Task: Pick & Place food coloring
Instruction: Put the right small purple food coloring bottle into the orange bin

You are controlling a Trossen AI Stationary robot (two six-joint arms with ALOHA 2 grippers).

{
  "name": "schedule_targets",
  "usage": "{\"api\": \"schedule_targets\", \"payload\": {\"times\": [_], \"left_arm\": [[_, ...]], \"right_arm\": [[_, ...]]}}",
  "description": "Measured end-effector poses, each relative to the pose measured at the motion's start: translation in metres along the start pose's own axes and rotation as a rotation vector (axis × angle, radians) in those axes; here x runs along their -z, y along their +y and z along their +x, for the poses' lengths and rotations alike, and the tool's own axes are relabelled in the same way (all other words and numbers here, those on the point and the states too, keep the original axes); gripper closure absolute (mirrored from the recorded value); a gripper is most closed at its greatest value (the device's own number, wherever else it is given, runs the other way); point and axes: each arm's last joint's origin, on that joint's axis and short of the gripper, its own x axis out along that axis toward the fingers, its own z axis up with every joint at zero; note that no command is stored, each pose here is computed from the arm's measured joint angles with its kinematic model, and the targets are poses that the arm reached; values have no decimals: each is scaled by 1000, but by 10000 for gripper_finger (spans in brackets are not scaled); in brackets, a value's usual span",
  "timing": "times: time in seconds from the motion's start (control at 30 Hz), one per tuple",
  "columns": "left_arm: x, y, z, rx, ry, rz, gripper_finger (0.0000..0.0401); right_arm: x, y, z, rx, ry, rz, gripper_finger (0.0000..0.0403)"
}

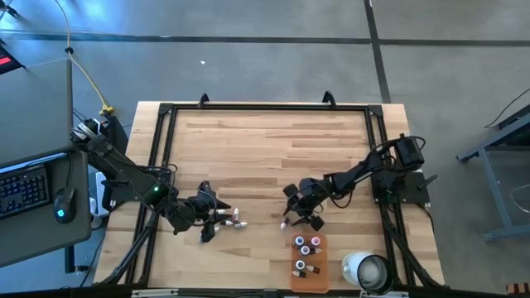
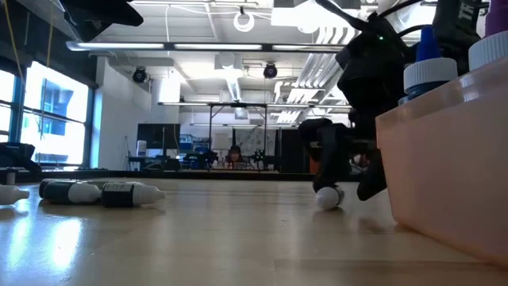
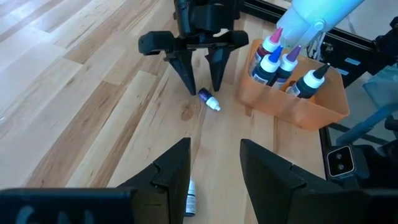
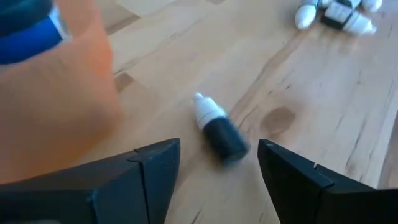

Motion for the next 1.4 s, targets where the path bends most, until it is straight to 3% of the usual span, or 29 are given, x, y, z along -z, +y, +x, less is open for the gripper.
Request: {"api": "schedule_targets", "payload": {"times": [0.13, 0.33, 0.6, 0.8, 1.03, 1.4], "left_arm": [[0, 0, 0, 0, 0, 0, 264], [0, 0, 0, -2, 3, 28, 264], [1, 0, 0, 14, 16, 27, 264], [1, -1, 0, 40, 33, 22, 264], [1, -1, 0, 40, 34, 22, 264], [1, -1, 0, 45, 37, 21, 264]], "right_arm": [[5, 0, 3, 4, 21, 56, 205], [6, -1, 8, -23, -8, 38, 225], [-15, -21, 17, 3, -30, -63, 208], [-26, -23, 21, -119, -41, -138, 201], [-38, -27, 24, -131, -38, -242, 201], [-25, -28, 22, -184, 34, -225, 201]]}}
